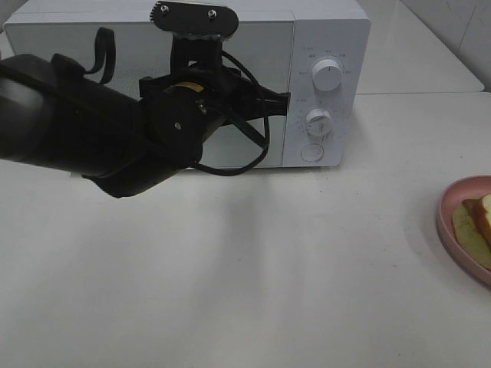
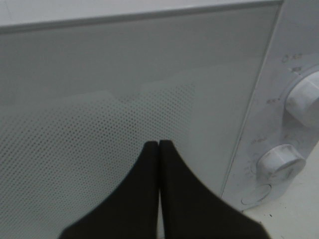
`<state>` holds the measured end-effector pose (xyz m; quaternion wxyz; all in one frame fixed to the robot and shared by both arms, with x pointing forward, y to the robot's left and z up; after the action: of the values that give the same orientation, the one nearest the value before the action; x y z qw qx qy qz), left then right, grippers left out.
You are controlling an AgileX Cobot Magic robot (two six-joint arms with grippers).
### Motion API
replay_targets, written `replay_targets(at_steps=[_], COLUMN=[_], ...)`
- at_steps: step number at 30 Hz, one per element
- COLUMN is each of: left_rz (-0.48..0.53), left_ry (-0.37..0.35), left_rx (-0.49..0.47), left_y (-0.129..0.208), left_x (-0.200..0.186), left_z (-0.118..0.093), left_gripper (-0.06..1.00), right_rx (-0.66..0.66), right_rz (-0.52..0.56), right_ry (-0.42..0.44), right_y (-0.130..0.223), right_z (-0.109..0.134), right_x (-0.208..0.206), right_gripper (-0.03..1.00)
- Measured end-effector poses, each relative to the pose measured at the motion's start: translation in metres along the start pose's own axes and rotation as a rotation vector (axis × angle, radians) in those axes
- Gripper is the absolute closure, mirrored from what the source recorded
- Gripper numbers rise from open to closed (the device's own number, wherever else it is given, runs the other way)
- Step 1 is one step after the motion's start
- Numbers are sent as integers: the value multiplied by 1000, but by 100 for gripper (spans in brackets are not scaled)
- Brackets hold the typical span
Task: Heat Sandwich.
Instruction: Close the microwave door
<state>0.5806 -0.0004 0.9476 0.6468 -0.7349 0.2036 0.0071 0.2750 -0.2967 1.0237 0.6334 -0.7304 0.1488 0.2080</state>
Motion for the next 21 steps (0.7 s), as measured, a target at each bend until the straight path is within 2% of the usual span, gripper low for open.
replay_targets(at_steps=[6,9,15,18,19,21], left_rz=[47,117,191,293,293,404], left_ry=[18,62,126,180,180,217], left_rx=[11,13,23,34,34,30], left_y=[6,10,13,21,21,29], left_x=[-17,-30,-47,-55,-55,-57], left_z=[4,5,3,7,7,14], left_gripper=[94,94,94,94,94,94], right_rx=[0,0,0,0,0,0], right_rz=[0,0,0,0,0,0], right_ry=[0,0,0,0,0,0], right_y=[0,0,0,0,0,0], right_z=[0,0,0,0,0,0], right_x=[0,0,0,0,0,0], right_gripper=[20,20,20,20,20,20])
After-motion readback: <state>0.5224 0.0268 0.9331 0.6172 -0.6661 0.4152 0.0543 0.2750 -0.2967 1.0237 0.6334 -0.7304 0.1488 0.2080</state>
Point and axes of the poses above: a point on each arm's last joint axis where the gripper is mounted, x pointing out along that axis toward the gripper, z along the wrist's bending axis when the last joint is at zero, y = z × x, the point moved 5 cm from there along x, pointing out along that axis toward the gripper, and after that the axes turned 9 degrees about -x, right-handed, at the moved point
